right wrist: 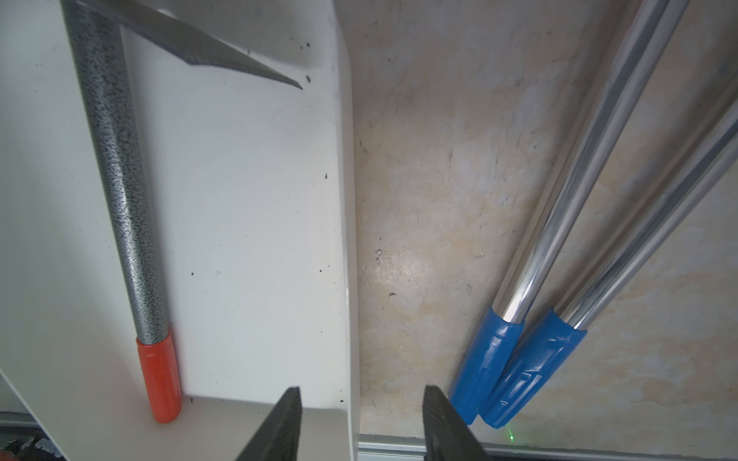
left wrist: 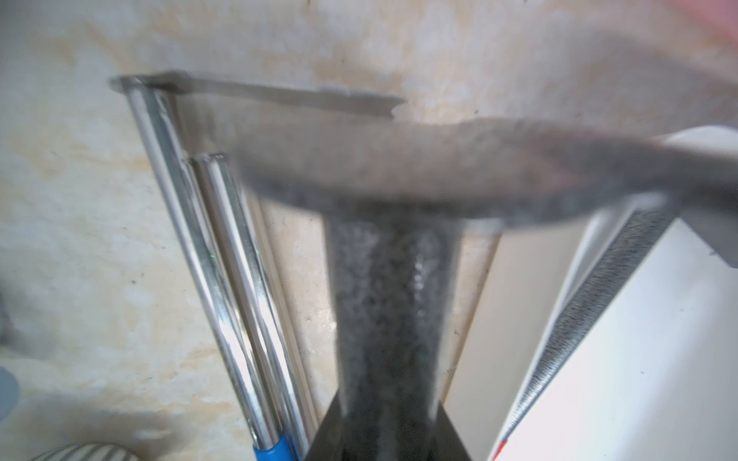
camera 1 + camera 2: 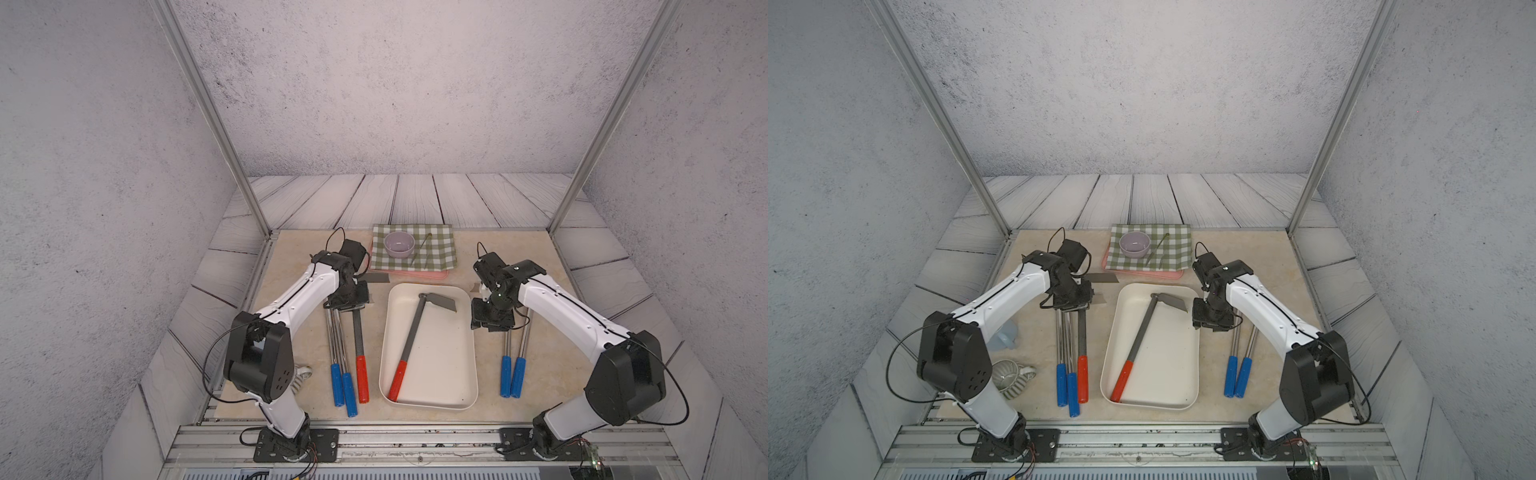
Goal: Put the small hoe into the storage box
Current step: Pick up the hoe from the center of the board, then place the hoe in the storage box.
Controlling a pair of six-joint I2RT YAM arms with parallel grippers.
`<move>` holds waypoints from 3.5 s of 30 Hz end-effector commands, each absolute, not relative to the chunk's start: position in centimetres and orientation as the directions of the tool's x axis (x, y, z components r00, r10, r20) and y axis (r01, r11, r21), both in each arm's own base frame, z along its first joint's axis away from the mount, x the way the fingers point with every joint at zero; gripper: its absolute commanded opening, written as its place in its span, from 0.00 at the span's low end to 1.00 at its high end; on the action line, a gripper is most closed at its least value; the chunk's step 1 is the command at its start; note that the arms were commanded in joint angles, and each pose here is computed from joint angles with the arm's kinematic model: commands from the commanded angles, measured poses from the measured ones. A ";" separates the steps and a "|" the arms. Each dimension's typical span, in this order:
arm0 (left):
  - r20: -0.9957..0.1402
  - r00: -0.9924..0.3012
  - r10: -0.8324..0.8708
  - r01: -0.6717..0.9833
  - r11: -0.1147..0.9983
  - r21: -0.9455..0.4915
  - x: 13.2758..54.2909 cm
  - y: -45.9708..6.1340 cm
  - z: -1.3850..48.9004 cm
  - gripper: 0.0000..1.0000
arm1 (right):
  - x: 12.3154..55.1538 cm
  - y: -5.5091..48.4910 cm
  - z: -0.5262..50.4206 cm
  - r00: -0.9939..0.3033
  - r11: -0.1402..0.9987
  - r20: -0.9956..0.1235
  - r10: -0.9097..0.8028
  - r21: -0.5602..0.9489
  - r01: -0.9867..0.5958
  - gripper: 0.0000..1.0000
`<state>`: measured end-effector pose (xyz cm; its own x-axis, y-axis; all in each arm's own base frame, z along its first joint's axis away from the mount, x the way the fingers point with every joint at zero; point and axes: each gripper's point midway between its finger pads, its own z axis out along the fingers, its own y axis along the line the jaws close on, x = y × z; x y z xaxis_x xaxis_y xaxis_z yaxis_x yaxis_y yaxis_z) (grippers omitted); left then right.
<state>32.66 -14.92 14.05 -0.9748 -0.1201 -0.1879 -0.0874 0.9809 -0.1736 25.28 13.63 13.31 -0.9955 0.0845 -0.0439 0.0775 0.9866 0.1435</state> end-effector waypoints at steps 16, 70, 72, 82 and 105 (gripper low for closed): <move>-0.200 -0.957 0.210 0.251 0.946 -0.207 30.0 -23.8 19.9 0.00 | 22.9 11.7 15.0 -0.993 0.987 -0.069 0.098 0.132 0.088 0.52; -0.010 -0.933 0.359 0.355 0.918 -0.178 31.5 -33.8 8.7 0.00 | 22.3 10.4 13.3 -0.989 0.977 -0.015 0.147 0.160 0.142 0.52; -0.002 -0.932 0.363 0.357 0.917 -0.175 31.5 -33.8 8.3 0.00 | 22.3 10.4 13.3 -0.989 0.977 -0.015 0.146 0.160 0.142 0.52; 0.024 -0.931 0.365 0.355 0.917 -0.182 31.5 -34.2 6.8 0.00 | 22.3 10.5 13.0 -0.989 0.977 -0.011 0.146 0.160 0.143 0.52; 0.007 -0.932 0.362 0.359 0.926 -0.120 32.6 -33.8 5.5 0.00 | 22.3 10.7 12.8 -0.989 0.975 0.002 0.146 0.167 0.144 0.52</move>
<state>32.13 -34.02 5.61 -0.9311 0.3642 0.0216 0.3581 0.9236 -0.1373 22.59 10.75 13.27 -0.9888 0.1470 -0.0260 0.1404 0.9748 0.1734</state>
